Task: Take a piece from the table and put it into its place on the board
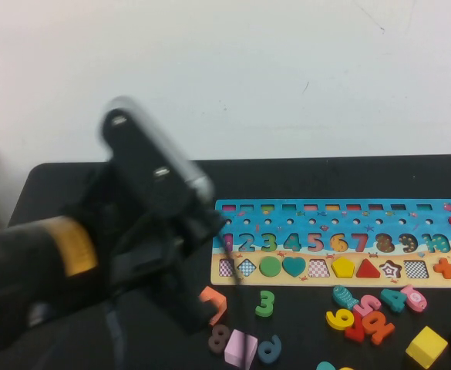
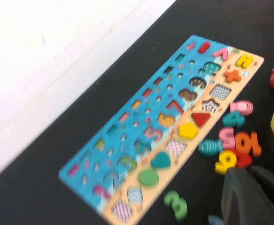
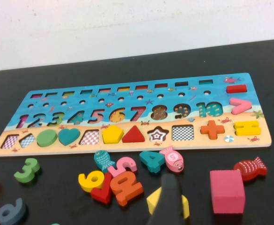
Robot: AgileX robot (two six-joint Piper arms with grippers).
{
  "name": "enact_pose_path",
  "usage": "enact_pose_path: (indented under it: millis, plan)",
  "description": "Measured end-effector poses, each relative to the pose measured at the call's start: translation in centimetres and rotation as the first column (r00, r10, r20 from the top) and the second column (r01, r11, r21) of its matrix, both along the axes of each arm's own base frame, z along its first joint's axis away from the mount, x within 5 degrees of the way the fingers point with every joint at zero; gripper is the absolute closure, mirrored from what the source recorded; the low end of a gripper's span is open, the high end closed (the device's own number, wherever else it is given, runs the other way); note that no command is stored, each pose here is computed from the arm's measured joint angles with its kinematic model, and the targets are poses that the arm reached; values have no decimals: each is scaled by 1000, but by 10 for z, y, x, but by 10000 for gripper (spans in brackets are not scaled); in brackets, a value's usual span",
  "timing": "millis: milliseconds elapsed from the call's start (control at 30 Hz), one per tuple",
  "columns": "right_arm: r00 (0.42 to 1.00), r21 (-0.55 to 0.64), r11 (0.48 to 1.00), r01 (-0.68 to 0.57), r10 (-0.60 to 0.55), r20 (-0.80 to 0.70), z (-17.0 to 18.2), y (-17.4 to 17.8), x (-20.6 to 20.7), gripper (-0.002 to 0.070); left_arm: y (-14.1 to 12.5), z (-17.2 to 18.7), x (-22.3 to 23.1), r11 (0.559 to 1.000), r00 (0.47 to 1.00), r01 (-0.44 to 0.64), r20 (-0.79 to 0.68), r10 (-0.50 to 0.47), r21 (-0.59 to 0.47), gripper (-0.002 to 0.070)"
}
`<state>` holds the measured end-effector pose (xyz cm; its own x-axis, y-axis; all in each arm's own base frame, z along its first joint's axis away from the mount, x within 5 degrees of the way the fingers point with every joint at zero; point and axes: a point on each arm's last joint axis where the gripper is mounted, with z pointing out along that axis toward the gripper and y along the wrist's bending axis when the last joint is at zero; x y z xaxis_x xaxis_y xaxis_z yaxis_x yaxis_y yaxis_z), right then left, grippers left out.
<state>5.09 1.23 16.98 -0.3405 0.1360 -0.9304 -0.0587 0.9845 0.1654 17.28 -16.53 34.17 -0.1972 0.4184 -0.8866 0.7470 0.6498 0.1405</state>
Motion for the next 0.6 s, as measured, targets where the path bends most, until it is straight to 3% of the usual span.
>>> enact_pose_path:
  millis: [267,400,600]
  plan:
    - [1000,0,1000,0,0,0,0,0,0,88,51,11,-38,996,995,-68,-74,73,65,675]
    - [1000,0,1000,0,0,0,0,0,0,88,78,12,-56,983,984,-153,-77,161,98,675]
    - [1000,0,1000,0,0,0,0,0,0,88,105,-18,-73,959,960,-282,0,282,-18,675]
